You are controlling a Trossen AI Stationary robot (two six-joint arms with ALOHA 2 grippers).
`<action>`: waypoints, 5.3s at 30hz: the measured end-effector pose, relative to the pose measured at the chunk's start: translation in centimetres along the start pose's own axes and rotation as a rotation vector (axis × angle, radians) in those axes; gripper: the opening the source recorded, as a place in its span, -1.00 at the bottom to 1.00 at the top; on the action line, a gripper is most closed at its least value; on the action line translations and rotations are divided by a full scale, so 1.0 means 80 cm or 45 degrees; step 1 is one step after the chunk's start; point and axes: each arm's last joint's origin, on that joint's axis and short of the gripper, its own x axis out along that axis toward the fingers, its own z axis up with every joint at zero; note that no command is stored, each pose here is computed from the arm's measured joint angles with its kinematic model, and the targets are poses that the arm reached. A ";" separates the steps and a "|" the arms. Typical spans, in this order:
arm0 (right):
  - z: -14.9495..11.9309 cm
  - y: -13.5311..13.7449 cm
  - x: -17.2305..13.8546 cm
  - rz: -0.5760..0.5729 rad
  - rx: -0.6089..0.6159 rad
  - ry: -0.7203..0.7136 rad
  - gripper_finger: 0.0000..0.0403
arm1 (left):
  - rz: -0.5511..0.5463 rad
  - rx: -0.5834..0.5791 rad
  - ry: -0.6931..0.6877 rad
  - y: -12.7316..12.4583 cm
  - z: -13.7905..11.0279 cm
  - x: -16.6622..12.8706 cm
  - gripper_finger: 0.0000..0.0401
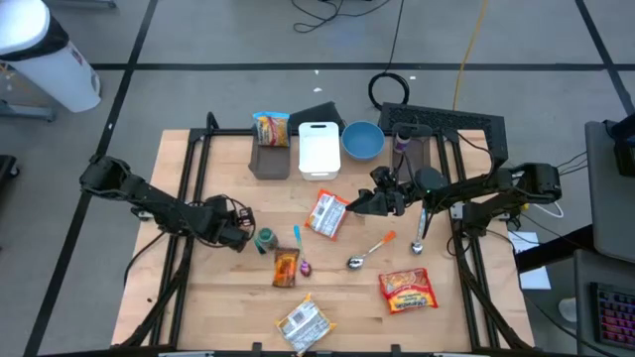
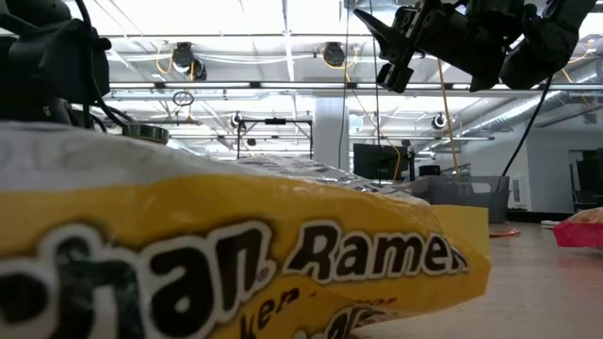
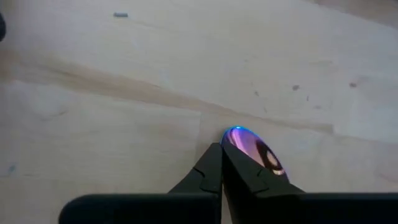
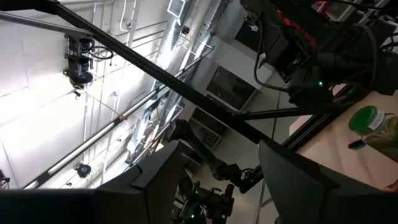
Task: Pick & Place Food Item
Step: Put the left blue spoon into the white bin
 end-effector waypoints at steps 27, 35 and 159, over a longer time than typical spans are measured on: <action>0.000 -0.003 0.000 -0.038 -0.012 -0.023 0.05 | -0.132 0.127 0.078 0.010 0.021 -0.028 -0.99; 0.000 -0.003 0.000 -0.037 -0.014 -0.022 0.05 | -0.128 0.116 0.078 0.010 0.021 -0.027 -0.92; 0.001 -0.007 0.000 -0.109 -0.059 -0.100 0.05 | -0.360 0.932 1.108 -0.022 0.133 0.046 0.17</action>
